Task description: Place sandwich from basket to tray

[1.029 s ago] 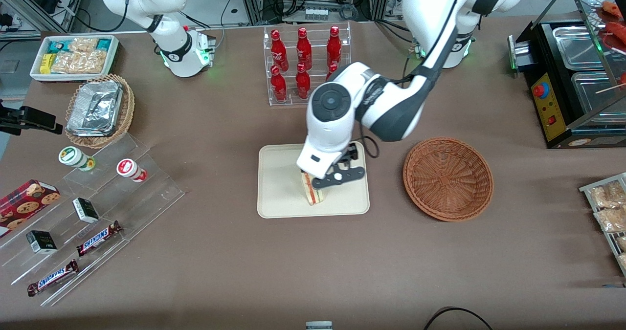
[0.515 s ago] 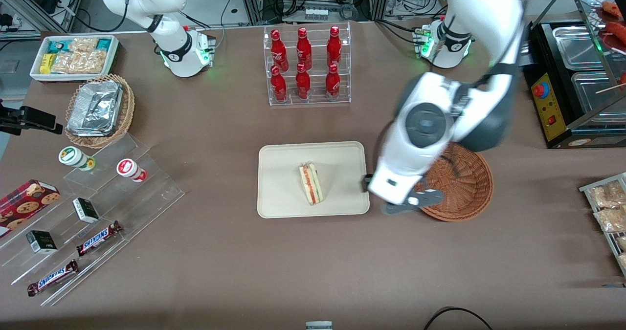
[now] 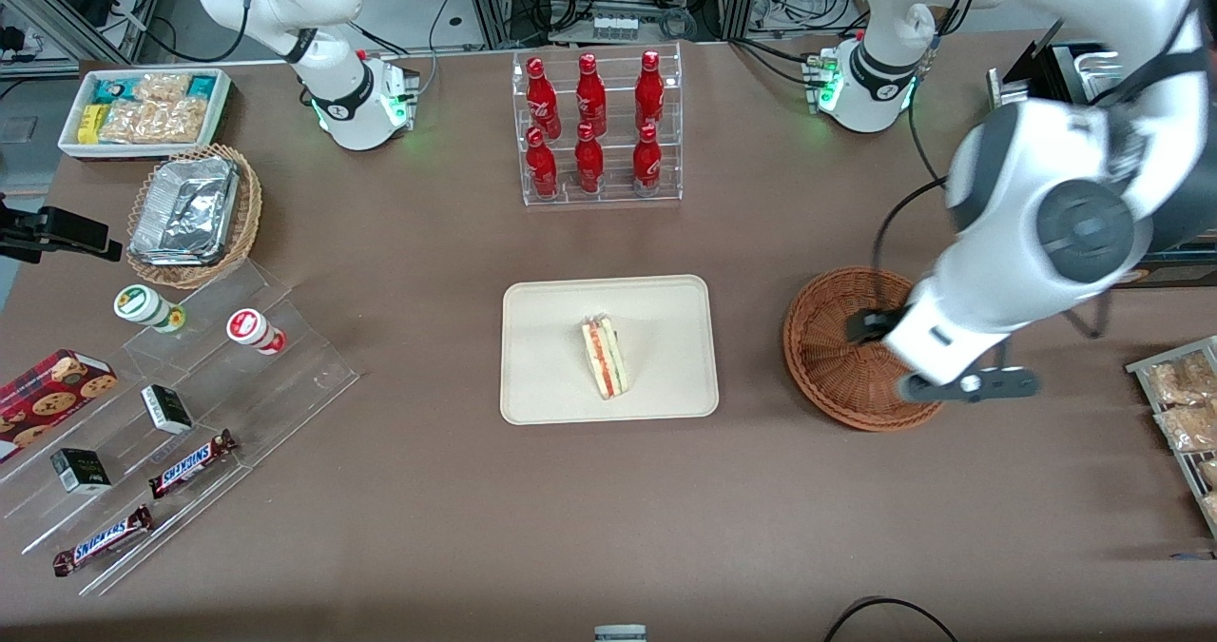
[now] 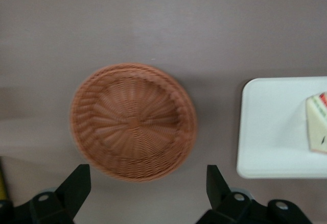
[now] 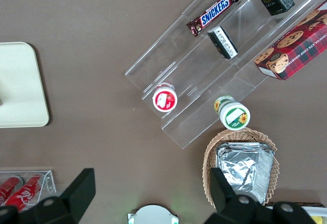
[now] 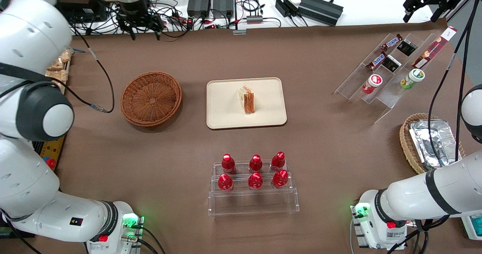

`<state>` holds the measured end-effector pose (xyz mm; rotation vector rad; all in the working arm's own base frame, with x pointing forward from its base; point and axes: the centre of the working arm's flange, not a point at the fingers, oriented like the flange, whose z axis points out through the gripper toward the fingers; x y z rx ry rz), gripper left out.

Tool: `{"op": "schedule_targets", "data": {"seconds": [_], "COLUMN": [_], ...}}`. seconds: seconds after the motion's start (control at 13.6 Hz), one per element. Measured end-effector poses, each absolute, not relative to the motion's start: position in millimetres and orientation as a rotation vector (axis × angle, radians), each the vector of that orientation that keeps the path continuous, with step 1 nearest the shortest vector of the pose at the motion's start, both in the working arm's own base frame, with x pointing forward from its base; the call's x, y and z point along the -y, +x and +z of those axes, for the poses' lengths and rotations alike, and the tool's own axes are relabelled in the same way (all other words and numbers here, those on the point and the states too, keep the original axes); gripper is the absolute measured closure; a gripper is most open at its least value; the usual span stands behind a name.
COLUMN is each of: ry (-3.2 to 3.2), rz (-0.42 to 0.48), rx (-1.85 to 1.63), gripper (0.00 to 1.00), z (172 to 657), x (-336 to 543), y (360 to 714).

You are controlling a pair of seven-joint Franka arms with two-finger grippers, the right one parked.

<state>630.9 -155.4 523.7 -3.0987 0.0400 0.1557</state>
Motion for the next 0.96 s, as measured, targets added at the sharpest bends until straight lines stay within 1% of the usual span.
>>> {"op": "schedule_targets", "data": {"seconds": [0.15, 0.44, 0.51, 0.74, 0.96], "ry": [-3.105, -3.108, -3.108, -3.109, -3.110], "rz": [0.167, 0.246, 0.249, 0.233, 0.241], "rx": [-0.127, -0.266, -0.273, -0.245, -0.217], "gripper": [0.00, 0.00, 0.00, 0.00, 0.00], "z": [551, 591, 601, 624, 629], "x": [113, 48, 38, 25, 16], "y": [614, 566, 557, 540, 532]}}
